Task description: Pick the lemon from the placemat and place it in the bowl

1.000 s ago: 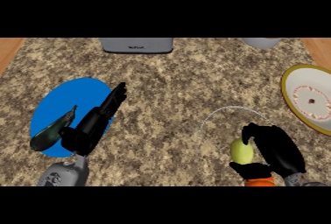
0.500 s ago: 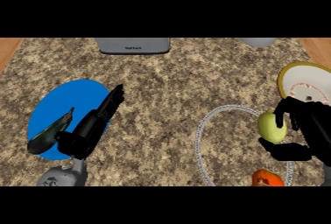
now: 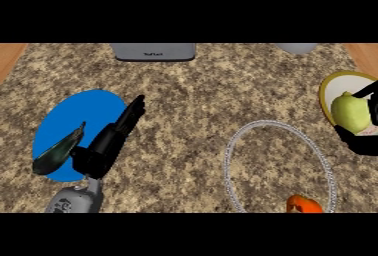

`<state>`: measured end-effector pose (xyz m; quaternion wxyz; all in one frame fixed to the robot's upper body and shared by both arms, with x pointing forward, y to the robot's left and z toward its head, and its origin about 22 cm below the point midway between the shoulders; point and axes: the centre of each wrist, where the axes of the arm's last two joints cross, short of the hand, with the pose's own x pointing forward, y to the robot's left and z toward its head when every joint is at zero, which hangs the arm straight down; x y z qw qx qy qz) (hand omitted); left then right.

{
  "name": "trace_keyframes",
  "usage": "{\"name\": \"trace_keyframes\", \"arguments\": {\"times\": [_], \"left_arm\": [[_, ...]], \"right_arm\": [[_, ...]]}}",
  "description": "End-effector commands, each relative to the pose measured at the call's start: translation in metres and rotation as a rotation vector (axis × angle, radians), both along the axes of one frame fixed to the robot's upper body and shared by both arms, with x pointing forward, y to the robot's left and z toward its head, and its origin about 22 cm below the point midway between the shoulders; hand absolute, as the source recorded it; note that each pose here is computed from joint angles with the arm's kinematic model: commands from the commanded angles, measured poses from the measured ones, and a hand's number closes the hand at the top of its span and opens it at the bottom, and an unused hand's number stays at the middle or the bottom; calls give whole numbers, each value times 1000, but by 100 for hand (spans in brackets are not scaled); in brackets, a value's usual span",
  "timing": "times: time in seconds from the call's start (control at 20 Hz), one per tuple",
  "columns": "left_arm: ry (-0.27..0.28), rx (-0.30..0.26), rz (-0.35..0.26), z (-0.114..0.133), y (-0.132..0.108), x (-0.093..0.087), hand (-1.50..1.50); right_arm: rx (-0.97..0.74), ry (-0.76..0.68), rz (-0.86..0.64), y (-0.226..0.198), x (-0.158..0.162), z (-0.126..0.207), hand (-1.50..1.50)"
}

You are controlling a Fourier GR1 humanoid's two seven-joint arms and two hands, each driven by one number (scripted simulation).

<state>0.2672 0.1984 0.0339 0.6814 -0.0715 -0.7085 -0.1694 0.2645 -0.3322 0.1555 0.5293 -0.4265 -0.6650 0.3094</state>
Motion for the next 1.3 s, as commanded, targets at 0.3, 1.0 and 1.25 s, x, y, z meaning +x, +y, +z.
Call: {"name": "trace_keyframes", "arguments": {"times": [0.3, 1.0, 1.25], "left_arm": [[-14, 5, -19, 7, -3, 8, 0], [-8, -1, -45, -1, -8, 2, 0], [-13, -10, -47, -4, -15, -1, 0]], "right_arm": [[-165, -121, -197, -68, 48, -16, 150], [25, 347, -106, -130, 79, -66, -150], [98, 192, -65, -151, 89, -41, -150]]}}
